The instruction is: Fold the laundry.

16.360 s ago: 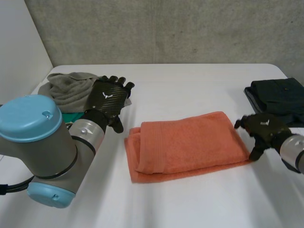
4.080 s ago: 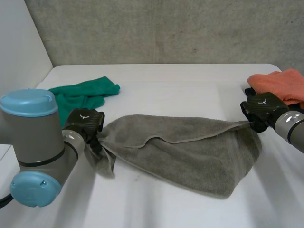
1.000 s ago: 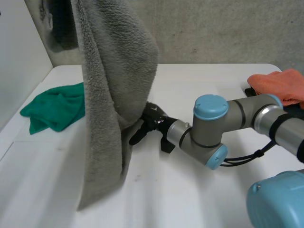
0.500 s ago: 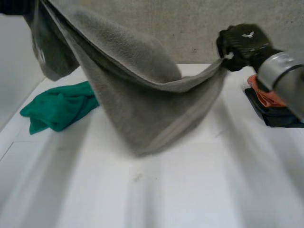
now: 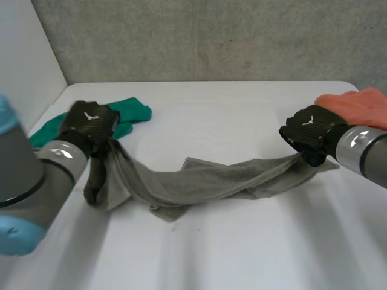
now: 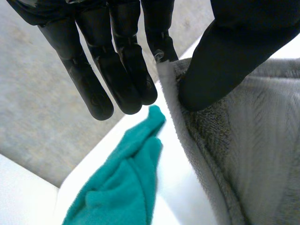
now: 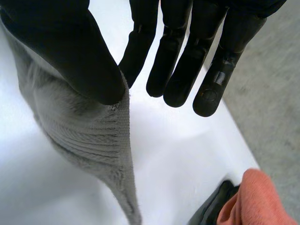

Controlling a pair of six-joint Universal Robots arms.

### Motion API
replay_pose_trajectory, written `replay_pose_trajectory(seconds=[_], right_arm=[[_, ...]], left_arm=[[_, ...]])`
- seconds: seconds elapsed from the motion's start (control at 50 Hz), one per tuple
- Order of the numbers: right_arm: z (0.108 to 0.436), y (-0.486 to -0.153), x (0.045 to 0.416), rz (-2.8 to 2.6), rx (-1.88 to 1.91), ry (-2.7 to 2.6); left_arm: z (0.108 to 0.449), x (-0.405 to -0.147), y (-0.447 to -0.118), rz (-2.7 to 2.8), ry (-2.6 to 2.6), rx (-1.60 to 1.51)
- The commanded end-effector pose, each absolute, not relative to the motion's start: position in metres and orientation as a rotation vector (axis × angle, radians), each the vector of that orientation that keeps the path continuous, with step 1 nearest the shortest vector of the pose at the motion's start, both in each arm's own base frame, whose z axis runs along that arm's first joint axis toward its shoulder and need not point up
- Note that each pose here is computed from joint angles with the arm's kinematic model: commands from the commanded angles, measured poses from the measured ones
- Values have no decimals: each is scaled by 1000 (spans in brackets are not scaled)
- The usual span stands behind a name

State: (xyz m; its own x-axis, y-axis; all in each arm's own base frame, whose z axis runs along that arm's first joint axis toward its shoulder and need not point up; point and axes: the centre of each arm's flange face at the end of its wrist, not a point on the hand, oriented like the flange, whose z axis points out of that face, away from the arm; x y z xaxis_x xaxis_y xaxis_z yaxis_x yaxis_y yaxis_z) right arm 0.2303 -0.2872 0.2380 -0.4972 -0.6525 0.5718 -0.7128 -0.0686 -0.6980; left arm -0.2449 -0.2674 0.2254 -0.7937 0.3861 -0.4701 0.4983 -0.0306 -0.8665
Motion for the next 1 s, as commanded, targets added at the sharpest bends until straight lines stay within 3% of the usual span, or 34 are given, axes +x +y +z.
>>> replay_pose_trajectory(seconds=[0.02,0.08,0.1,0.16,0.22,0.3,0.36,0.48,0.52,0.58,0.66,0.74,1.0], right_arm=[[243,-361,244,1928,1271,-1989],[277,-388,248,2187,1081,-1811],[287,-392,249,2244,1032,-1760],[324,-404,245,2425,826,-1542],[361,-396,242,2539,707,-1363],[368,-372,247,2565,758,-1350],[349,-355,248,2540,853,-1427],[301,-310,239,2391,1032,-1686],[254,-286,237,2247,1160,-1904],[222,-268,235,2142,1252,-2029],[191,-250,233,2021,1375,-2080],[175,-249,231,1931,1432,-2080],[170,-248,229,1912,1437,-2090]], left_arm=[[239,-272,-331,-2146,1943,919],[275,-285,-353,-2328,1763,832],[301,-294,-362,-2451,1624,778],[339,-302,-366,-2612,1419,660],[352,-306,-363,-2687,1318,565],[354,-306,-345,-2704,1312,549],[335,-297,-331,-2644,1399,599],[254,-285,-306,-2431,1676,763],[227,-280,-296,-2350,1762,815],[180,-274,-285,-2194,1911,899],[147,-273,-272,-2061,2012,985],[142,-266,-259,-1946,2088,1039],[195,-248,-241,-1887,2146,1020]])
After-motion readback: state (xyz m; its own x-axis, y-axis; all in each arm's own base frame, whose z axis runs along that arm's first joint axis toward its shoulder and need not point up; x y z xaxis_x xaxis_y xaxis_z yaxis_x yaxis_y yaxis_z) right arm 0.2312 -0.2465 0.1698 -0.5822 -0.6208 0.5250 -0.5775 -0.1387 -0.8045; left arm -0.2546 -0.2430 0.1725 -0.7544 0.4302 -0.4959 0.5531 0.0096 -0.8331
